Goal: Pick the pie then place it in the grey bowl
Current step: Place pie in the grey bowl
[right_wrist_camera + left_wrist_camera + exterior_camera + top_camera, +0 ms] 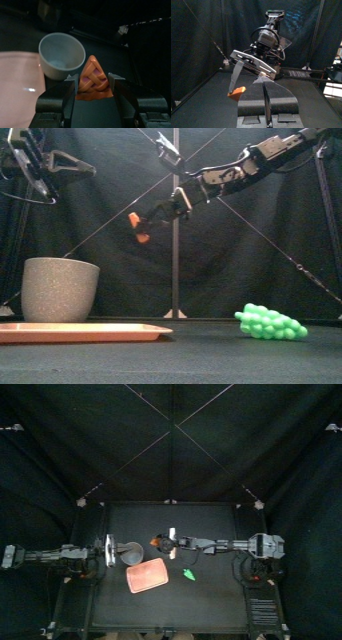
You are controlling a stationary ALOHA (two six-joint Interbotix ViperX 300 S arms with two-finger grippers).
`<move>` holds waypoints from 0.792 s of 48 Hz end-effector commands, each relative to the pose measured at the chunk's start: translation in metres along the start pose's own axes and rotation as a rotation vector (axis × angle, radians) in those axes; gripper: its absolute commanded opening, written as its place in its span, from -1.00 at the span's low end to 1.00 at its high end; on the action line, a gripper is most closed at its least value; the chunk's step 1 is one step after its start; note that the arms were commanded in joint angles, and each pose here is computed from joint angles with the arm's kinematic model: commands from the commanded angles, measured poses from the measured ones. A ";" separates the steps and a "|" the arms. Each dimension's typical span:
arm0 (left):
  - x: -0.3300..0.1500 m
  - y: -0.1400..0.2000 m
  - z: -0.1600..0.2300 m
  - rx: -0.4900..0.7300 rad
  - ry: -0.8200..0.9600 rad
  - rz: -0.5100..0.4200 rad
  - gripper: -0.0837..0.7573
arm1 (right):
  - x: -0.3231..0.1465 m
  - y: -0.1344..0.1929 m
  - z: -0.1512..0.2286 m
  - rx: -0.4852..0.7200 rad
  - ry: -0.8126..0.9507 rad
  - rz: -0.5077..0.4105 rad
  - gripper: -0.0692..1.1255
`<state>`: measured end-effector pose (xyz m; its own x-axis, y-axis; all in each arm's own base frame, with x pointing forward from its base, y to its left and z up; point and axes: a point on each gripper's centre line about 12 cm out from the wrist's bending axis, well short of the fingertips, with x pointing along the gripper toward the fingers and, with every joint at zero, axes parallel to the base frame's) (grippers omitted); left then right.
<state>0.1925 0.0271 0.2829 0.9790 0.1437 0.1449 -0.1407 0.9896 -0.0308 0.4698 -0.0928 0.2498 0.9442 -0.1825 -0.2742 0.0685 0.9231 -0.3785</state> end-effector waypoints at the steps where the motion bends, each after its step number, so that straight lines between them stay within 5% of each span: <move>1: 0.002 0.000 0.006 0.004 -0.020 0.000 -0.80 | 0.011 -0.011 0.026 0.093 -0.160 -0.071 0.19; 27: 0.002 -0.002 0.005 0.032 -0.019 -0.013 -0.80 | 0.079 0.042 0.025 0.309 -0.309 0.005 0.20; 38: 0.002 -0.002 0.005 0.037 -0.019 -0.015 -0.80 | 0.086 0.040 0.018 0.342 -0.288 0.006 0.46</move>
<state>0.1926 0.0253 0.2824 0.9811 0.1293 0.1437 -0.1311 0.9914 0.0031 0.5579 -0.0588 0.2051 0.9930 -0.1077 -0.0475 0.1051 0.9930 -0.0547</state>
